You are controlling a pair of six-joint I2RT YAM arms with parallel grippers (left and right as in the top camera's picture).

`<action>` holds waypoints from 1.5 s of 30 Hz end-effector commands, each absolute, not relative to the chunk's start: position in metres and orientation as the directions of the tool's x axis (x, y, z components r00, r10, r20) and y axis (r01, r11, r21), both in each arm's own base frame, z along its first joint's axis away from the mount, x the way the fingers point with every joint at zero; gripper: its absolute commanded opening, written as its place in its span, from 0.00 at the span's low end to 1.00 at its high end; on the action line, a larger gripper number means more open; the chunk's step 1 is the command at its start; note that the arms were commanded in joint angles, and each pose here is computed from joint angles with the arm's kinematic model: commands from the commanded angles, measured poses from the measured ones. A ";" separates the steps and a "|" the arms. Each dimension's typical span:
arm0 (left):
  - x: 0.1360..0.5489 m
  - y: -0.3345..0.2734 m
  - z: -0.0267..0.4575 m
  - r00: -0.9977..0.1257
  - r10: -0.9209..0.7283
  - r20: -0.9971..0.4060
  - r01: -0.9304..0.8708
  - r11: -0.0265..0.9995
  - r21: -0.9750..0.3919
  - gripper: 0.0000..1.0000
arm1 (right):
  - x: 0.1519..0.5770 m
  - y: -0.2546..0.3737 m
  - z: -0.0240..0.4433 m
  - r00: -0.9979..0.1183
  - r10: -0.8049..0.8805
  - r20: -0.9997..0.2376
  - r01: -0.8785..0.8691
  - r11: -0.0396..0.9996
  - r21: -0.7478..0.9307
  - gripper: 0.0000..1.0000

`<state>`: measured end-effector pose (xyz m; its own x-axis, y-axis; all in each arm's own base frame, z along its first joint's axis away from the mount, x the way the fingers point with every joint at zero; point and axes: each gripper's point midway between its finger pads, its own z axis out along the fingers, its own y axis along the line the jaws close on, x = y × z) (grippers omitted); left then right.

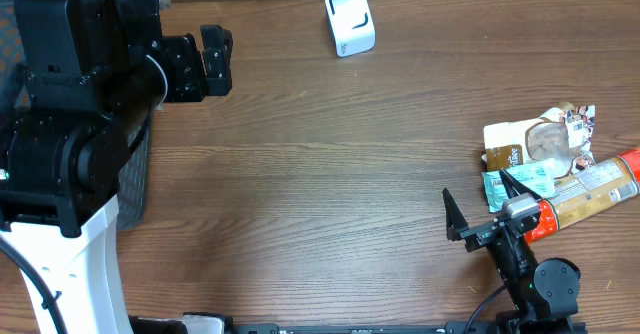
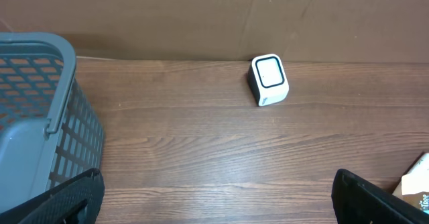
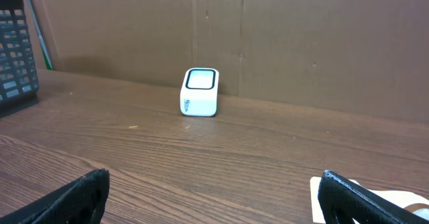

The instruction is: Scan the item barcode

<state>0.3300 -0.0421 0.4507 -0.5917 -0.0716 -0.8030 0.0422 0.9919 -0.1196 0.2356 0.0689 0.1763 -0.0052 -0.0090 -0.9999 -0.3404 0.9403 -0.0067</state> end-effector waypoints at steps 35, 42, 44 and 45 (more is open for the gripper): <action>0.318 -0.060 0.388 -0.316 0.138 -0.939 0.301 0.953 0.038 1.00 | 0.235 0.072 0.175 -0.003 -0.005 -1.000 -0.355 0.935 -0.004 1.00; 0.305 -0.056 0.338 -0.155 0.143 -0.978 0.292 0.952 0.093 1.00 | 0.235 0.072 0.175 -0.003 -0.005 -1.000 -0.355 0.935 -0.004 1.00; 0.298 -0.055 0.327 -0.101 0.147 -0.984 0.286 0.952 0.113 1.00 | 0.235 0.072 0.175 -0.002 -0.005 -1.000 -0.355 0.935 -0.004 1.00; 0.295 -0.055 0.321 -0.077 0.155 -0.985 0.285 0.950 0.127 0.99 | 0.235 0.072 0.175 -0.003 -0.005 -1.000 -0.355 0.935 -0.004 1.00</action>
<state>0.3090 -0.0543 0.3338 -0.1400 0.1189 -0.9830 0.2709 0.9595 0.0775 0.2356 0.0689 0.1762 -0.0056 -0.0091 -0.9999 -0.3404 0.9403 -0.0066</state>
